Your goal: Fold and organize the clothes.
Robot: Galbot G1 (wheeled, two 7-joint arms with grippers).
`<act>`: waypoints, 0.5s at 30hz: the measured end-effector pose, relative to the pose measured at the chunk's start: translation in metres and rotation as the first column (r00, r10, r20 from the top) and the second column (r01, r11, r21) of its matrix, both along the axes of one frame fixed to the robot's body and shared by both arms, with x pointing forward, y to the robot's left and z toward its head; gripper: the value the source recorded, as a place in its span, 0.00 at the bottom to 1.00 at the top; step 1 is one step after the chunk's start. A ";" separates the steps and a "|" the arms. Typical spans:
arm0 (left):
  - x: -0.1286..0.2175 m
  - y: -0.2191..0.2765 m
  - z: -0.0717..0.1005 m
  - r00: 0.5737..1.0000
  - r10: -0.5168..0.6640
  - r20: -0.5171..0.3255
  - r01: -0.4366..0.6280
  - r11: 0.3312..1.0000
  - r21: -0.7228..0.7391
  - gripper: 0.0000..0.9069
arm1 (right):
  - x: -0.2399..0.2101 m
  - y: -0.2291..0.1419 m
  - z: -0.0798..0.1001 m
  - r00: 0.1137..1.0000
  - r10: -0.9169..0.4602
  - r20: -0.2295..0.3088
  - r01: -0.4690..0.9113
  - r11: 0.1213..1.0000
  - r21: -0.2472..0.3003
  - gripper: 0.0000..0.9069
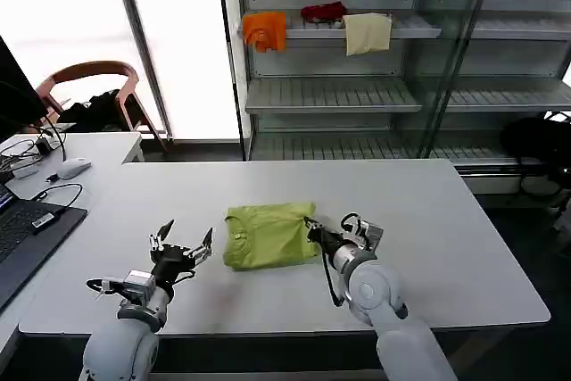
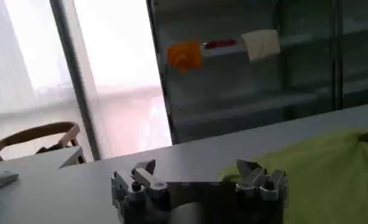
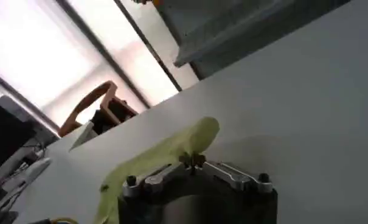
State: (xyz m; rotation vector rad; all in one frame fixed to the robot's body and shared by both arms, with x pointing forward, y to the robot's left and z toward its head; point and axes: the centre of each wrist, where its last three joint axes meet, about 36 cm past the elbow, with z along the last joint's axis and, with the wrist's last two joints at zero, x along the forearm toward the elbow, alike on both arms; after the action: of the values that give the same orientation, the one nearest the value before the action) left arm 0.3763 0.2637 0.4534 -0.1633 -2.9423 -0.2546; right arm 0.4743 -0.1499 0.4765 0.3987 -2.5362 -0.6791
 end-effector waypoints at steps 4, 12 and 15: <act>-0.001 0.000 0.001 1.000 0.000 0.001 0.000 1.000 0.000 1.00 | 0.002 -0.012 -0.003 1.000 -0.010 0.012 0.011 1.000 -0.025 1.00; 0.001 0.005 0.003 1.000 0.009 0.008 -0.009 1.000 -0.007 1.00 | -0.007 -0.036 -0.009 0.997 -0.037 0.070 0.045 0.992 -0.116 1.00; 0.004 0.007 0.004 1.000 0.017 0.015 -0.017 1.000 -0.017 1.00 | -0.012 -0.051 -0.010 0.990 -0.057 0.129 0.082 0.975 -0.204 1.00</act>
State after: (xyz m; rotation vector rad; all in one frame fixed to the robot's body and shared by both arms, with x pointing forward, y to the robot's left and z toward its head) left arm 0.3799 0.2706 0.4577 -0.1392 -2.9604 -0.2297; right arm 0.4626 -0.2007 0.4665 0.2870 -2.7157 -0.4168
